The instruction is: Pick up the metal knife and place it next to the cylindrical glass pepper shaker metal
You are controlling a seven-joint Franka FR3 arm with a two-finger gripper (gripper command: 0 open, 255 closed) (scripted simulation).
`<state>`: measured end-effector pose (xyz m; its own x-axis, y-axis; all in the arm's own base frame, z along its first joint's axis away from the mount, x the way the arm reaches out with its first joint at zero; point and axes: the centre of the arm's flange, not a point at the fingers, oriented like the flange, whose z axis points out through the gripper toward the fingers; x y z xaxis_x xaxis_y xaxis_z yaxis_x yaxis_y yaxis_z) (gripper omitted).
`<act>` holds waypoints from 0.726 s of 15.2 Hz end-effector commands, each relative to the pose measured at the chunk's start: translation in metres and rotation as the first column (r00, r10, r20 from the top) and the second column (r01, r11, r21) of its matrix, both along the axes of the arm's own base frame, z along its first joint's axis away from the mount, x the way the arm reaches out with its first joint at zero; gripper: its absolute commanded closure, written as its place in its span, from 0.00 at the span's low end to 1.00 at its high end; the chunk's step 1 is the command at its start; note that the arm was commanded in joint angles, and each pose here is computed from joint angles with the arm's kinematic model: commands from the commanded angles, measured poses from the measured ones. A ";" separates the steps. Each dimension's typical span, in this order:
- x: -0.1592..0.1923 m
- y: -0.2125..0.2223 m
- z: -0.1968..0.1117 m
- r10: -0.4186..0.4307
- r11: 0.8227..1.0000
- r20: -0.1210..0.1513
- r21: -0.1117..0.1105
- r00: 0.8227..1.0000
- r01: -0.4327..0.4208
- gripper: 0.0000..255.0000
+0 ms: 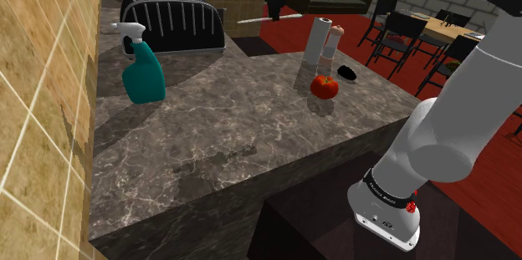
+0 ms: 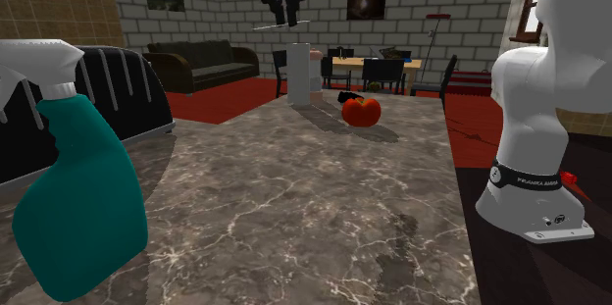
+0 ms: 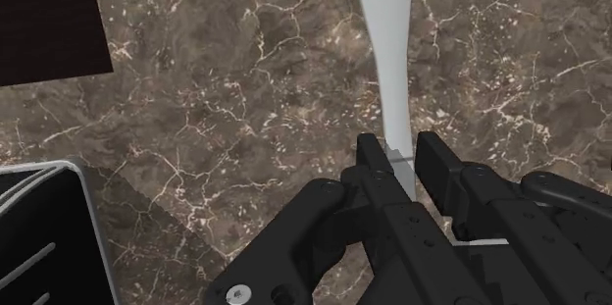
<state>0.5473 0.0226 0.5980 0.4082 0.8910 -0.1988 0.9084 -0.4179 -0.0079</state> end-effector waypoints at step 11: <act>-0.078 -0.139 -0.002 0.001 1.000 0.000 0.001 1.000 -0.001 1.00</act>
